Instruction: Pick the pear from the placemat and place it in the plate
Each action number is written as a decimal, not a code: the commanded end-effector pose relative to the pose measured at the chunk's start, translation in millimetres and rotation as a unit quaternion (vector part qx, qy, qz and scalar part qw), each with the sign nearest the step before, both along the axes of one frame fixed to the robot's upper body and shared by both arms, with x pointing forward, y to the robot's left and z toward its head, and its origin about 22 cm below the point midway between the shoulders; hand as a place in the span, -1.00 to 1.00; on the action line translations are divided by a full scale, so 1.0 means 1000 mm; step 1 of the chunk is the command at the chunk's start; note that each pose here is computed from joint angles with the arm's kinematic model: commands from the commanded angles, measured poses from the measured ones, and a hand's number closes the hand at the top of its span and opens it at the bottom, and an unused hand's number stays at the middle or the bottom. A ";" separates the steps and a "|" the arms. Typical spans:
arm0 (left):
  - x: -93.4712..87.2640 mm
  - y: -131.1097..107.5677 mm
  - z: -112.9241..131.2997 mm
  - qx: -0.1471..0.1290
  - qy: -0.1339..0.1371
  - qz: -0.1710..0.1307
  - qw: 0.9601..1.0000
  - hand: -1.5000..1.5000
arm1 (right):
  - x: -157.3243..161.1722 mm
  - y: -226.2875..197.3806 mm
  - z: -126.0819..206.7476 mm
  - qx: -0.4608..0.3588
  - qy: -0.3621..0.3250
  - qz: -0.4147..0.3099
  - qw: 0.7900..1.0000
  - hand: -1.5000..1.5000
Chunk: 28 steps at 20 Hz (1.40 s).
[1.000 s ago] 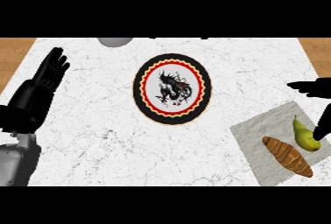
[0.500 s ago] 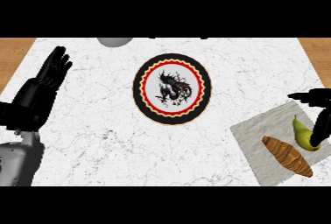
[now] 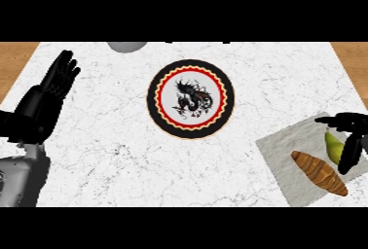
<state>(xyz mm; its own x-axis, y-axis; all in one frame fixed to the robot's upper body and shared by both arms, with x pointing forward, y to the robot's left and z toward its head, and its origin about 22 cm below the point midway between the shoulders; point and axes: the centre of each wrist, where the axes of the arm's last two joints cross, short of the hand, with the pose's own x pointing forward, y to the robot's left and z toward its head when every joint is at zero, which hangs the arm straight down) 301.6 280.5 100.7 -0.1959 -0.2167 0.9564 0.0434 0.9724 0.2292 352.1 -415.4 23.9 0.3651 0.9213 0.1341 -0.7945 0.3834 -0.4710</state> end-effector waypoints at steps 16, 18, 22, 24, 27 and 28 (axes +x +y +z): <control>-0.010 0.004 0.006 0.004 0.003 -0.003 1.000 0.00 | -0.020 -0.008 -0.033 -0.039 -0.144 0.015 0.989 1.00; -0.004 0.001 0.013 0.002 0.001 -0.005 1.000 0.00 | -0.008 0.021 -0.038 -0.044 -0.186 0.023 0.981 1.00; -0.009 0.011 -0.006 0.004 0.025 0.043 0.999 0.00 | -0.033 0.017 -0.060 -0.159 -0.228 -0.129 0.952 1.00; -0.013 0.022 -0.004 0.008 0.027 0.056 0.998 0.00 | -0.052 0.000 -0.068 -0.212 -0.234 -0.186 0.930 1.00; -0.017 0.030 -0.006 0.009 0.033 0.065 0.997 0.00 | -0.047 0.023 -0.071 -0.232 -0.296 -0.207 0.903 1.00; -0.018 0.030 -0.007 0.011 0.033 0.067 0.997 0.00 | -0.050 0.032 -0.077 -0.236 -0.314 -0.208 0.896 1.00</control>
<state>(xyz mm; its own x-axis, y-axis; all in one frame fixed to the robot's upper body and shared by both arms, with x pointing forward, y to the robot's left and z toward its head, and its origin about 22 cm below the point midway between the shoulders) 287.6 302.5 95.7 -0.1212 -0.2506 0.9605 -0.0462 0.9680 0.2467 313.0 -396.4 -38.8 0.6074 0.7923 0.0579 -0.2734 0.2770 -0.9212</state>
